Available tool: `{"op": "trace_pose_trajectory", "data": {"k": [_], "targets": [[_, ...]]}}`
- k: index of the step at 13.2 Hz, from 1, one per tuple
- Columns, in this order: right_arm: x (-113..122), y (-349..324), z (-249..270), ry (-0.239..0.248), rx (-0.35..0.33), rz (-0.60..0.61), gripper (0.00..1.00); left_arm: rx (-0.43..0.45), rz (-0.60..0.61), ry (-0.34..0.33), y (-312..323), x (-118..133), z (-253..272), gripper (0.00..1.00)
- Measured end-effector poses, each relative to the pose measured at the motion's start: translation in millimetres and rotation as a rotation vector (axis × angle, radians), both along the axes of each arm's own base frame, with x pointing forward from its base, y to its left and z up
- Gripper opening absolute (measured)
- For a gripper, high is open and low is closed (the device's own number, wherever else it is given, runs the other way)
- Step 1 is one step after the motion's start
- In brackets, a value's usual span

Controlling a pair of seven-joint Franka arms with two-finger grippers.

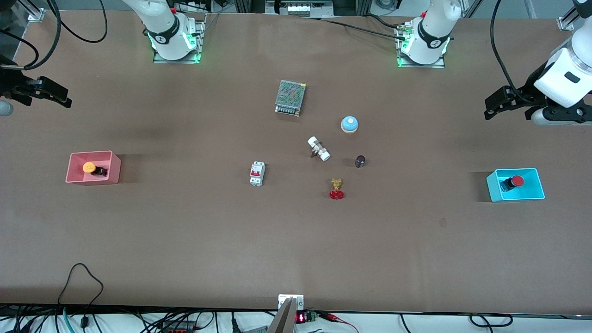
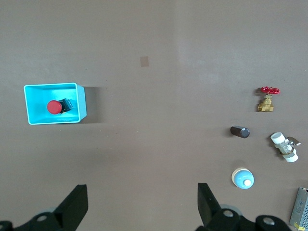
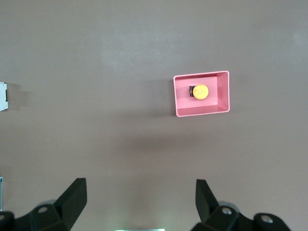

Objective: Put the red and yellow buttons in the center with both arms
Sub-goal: 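Lower the right gripper into the pink box over the yellow button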

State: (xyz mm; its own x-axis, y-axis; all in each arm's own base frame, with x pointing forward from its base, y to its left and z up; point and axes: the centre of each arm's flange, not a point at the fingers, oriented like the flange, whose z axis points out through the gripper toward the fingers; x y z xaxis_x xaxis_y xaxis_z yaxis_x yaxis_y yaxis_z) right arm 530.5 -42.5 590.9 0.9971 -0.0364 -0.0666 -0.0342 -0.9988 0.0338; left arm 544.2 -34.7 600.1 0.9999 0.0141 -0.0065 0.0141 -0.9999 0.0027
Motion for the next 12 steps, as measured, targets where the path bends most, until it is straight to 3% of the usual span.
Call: {"op": "trace_pose_trajectory", "data": {"k": [8, 12], "targets": [[-0.9, -0.2, -2.9, 0.013, 0.001, -0.001, 1.0, 0.0, 0.0, 0.001, -0.1, -0.1, -0.1, 1.0], [16.5, -19.9, -47.0, 0.056, 0.005, 0.008, 1.0, 0.0, 0.0, 0.005, -0.2, -0.6, -0.4, 1.0]]}}
